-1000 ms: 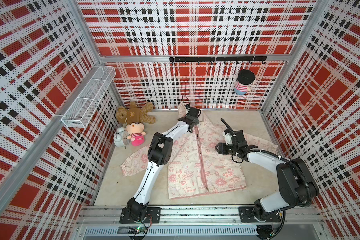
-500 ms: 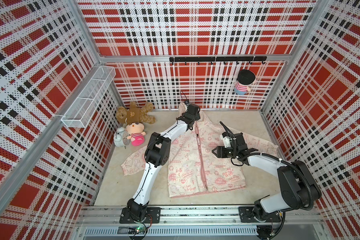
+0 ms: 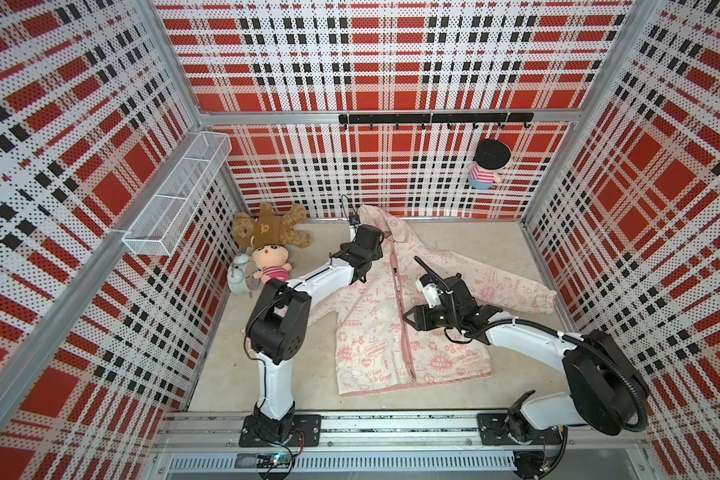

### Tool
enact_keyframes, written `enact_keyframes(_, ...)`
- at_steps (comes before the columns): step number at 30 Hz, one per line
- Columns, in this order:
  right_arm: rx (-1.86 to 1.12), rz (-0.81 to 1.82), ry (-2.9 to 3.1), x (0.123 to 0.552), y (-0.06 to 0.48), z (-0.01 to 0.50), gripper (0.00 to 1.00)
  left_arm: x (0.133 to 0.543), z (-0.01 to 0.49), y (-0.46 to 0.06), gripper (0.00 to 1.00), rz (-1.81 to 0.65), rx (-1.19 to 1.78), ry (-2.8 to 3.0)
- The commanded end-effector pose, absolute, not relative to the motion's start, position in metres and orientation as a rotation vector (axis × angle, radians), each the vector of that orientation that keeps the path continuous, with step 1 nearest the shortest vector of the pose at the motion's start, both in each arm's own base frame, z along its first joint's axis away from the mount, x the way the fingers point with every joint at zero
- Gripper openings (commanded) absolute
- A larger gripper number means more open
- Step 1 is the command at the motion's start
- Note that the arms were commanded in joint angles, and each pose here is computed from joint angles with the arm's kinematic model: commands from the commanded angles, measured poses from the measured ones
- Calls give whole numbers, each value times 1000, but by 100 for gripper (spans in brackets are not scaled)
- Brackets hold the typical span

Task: Unzip the jacket
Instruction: Smooth out the jacket at the center of the board.

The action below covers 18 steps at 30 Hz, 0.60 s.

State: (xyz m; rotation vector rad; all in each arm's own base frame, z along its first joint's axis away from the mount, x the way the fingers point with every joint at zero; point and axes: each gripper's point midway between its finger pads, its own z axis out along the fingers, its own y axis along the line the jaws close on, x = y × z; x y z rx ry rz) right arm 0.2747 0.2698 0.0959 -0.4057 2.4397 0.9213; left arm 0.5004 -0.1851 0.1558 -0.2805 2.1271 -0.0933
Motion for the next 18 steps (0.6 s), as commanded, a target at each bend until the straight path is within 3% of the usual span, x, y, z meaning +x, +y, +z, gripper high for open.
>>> enact_keyframes(1, -405, 919, 2487, 270, 285, 80, 47, 481, 133, -147, 74, -127, -386, 2168)
enact_keyframes(8, -396, 903, 2578, 263, 310, 54, 30, 448, 93, -103, 49, -235, -512, 2209)
enact_keyframes(18, -336, 686, 2732, 230, 271, 9, 21, 431, 46, -68, 41, -244, -642, 2274)
